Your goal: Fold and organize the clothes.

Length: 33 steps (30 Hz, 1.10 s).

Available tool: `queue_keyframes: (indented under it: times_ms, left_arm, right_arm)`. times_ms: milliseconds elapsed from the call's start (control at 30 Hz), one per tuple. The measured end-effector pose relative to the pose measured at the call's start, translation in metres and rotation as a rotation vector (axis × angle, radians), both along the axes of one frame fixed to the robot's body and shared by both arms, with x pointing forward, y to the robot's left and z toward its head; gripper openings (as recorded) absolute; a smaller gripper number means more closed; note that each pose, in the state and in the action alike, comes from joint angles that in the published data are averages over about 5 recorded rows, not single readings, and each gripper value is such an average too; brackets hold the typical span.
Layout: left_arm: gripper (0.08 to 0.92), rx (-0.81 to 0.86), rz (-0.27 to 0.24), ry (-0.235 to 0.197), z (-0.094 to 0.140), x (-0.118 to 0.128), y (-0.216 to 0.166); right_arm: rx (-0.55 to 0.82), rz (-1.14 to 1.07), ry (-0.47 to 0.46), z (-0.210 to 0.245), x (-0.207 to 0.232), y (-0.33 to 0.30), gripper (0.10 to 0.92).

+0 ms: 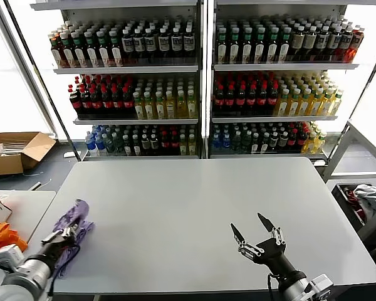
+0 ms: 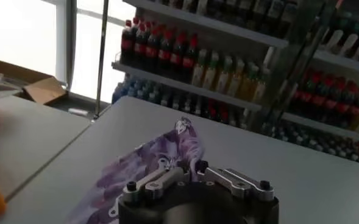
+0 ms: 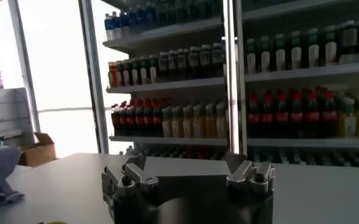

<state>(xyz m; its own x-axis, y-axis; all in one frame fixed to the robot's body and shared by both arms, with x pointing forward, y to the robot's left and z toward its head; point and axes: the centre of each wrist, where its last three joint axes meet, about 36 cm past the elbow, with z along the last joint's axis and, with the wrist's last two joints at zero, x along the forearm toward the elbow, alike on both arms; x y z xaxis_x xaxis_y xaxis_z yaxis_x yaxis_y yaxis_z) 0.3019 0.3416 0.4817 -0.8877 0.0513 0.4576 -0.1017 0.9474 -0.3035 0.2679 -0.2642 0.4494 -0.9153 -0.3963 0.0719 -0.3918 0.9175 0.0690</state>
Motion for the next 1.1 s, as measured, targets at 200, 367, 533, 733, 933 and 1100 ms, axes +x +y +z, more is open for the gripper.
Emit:
queue_keyframes:
  times_ms: [200,367,533,733,933,1100]
  left_arm:
    - [0.11,-0.176,-0.073,0.119,-0.033,0.011,-0.077]
    - [0.11,-0.273,-0.117,0.172,-0.048,0.032,-0.127]
    - [0.114,-0.323,-0.143,0.173,-0.045,0.059,-0.157]
    - [0.231,-0.36,-0.17,0.14,-0.032,0.077,-0.171]
    - [0.404,-0.408,-0.206,0.076,-0.011,0.078,-0.169]
    - [0.543,-0.433,-0.217,-0.002,0.012,0.068,-0.15]
  right_arm:
    - [-0.017,-0.017,0.011,0.003,-0.006,0.004,0.823]
    - [-0.031,-0.023,0.018,0.006,-0.009,0.01,0.823]
    - [-0.04,-0.021,0.04,0.008,-0.008,0.018,0.823]
    - [-0.026,-0.018,0.101,0.006,0.0,0.031,0.823]
    - [0.04,-0.012,0.189,0.003,0.016,0.048,0.823]
    - [0.095,0.01,0.261,-0.005,0.034,0.069,0.823]
